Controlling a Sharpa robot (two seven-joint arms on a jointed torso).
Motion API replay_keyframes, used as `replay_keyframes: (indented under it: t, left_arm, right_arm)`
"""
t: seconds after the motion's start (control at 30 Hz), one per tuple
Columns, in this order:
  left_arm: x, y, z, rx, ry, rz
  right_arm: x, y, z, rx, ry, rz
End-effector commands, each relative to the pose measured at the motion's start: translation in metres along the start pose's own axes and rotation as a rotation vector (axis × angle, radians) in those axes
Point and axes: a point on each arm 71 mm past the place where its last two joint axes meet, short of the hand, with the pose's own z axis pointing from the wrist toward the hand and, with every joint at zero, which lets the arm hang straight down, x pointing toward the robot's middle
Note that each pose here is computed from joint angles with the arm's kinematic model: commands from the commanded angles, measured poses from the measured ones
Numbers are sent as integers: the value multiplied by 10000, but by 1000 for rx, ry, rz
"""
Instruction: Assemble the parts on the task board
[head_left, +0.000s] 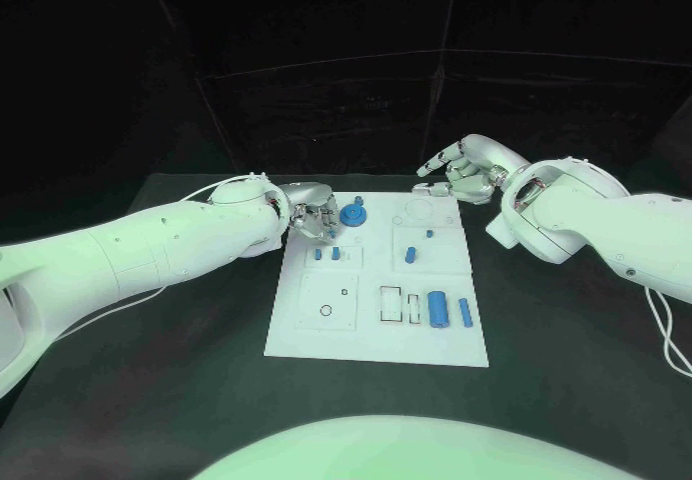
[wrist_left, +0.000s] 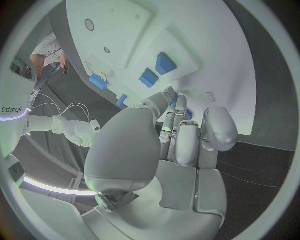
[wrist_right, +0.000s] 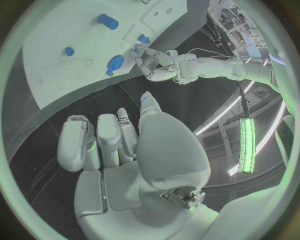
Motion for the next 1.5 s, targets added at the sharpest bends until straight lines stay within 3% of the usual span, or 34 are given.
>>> replay_keyframes:
  t: [0.03, 0.77, 1.1, 1.27, 1.5]
  left_arm:
    - [7, -14, 6, 4, 16, 16]
    - [-12, 35, -13, -16, -1, 18]
    - [-41, 101, -73, -21, -24, 6]
    - [-144, 223, -149, -42, -73, -159]
    - [-325, 441, -353, -37, -207, -630]
  right_arm:
    - [-2, 18, 3, -11, 4, 1]
    - [-20, -9, 1, -4, -1, -1]
    - [-63, -67, -5, 3, -17, 1]
    - [-120, -172, -1, 17, -19, -13]
    - [-163, -342, -8, 25, 25, -185]
